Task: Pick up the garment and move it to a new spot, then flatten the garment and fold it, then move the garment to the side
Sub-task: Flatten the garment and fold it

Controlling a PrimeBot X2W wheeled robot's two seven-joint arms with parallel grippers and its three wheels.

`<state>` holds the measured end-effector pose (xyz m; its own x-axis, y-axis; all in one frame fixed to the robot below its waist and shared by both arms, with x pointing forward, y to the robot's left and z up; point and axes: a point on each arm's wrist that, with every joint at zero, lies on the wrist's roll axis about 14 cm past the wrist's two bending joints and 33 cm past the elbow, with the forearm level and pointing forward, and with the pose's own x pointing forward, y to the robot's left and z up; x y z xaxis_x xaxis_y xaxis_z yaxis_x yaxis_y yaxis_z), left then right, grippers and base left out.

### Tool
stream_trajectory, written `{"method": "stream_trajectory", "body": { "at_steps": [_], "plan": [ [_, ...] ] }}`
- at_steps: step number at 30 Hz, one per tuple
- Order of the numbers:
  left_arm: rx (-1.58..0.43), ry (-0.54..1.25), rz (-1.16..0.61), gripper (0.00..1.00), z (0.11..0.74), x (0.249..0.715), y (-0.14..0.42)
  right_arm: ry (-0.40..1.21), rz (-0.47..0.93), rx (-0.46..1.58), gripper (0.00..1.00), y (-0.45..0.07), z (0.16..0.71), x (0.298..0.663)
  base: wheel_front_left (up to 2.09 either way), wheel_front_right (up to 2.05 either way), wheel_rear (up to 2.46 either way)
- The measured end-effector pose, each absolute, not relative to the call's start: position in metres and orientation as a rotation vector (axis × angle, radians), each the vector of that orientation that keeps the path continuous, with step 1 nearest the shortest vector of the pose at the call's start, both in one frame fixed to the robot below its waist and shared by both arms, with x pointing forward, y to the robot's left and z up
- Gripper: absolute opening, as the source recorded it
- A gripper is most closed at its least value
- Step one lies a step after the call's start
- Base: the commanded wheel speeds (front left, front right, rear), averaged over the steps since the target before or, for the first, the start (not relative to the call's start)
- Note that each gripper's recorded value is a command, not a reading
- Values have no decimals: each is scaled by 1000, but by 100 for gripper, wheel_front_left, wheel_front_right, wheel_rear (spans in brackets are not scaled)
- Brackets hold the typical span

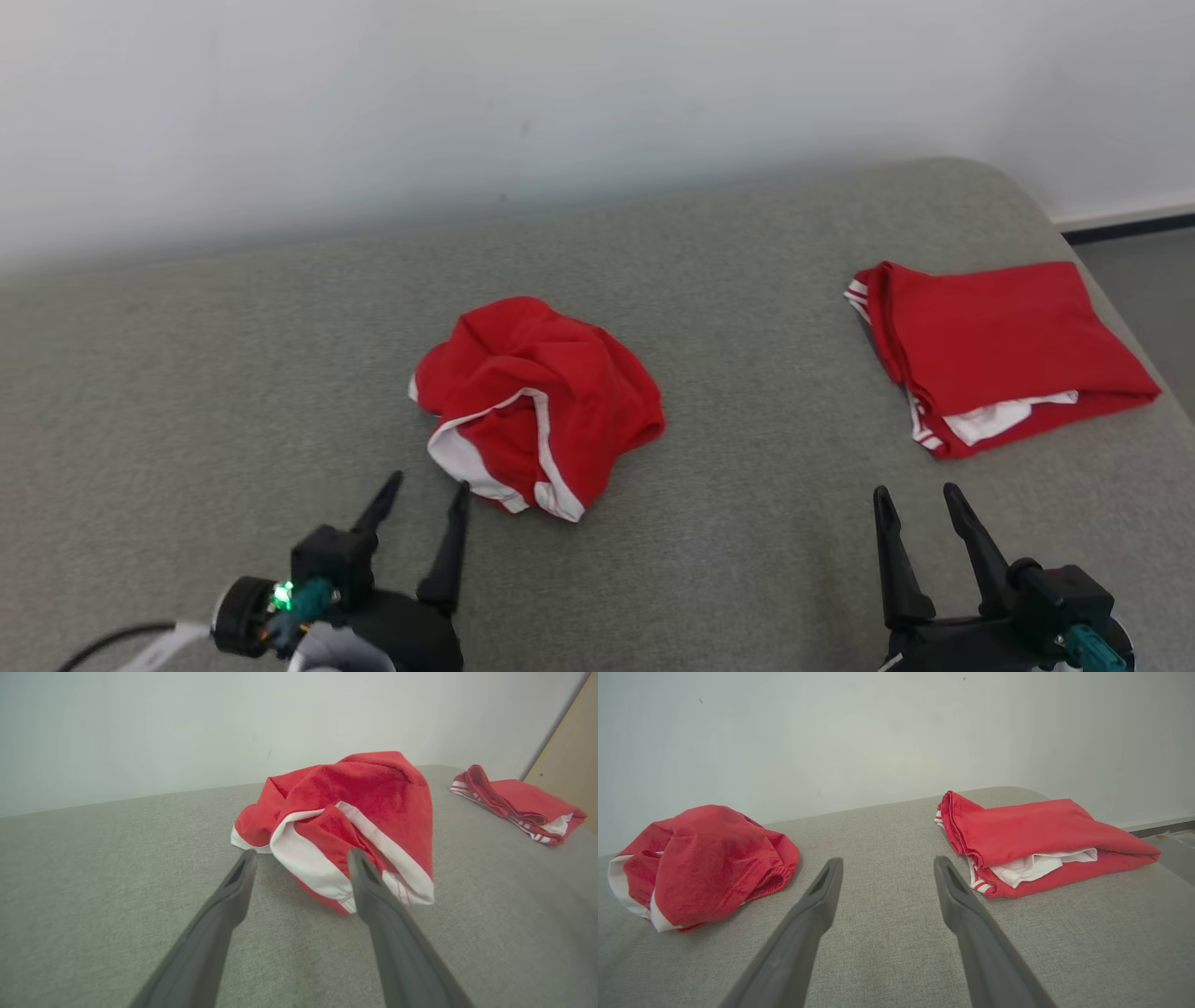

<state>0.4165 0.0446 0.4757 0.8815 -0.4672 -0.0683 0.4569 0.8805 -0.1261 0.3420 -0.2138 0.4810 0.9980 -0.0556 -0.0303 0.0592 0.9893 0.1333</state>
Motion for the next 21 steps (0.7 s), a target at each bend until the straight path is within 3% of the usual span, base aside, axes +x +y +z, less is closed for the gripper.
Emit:
{"method": "stream_trajectory", "body": {
  "at_steps": [6,15,16,17,21],
  "plan": [
    [-102,240,-401,100,447,446,40,39,-110,132,100,-229,476,334,0,0,0],
    [-132,317,-303,100,428,476,47,57,-158,125,100,-243,470,329,0,0,0],
    [-128,322,-304,46,427,478,47,60,-160,124,100,-243,469,329,0,0,0],
    [-129,326,-312,0,427,480,45,62,-160,124,100,-243,469,329,0,0,0],
    [-140,261,-346,0,444,489,38,60,-146,121,100,-239,470,331,0,0,0]
  ]
}}
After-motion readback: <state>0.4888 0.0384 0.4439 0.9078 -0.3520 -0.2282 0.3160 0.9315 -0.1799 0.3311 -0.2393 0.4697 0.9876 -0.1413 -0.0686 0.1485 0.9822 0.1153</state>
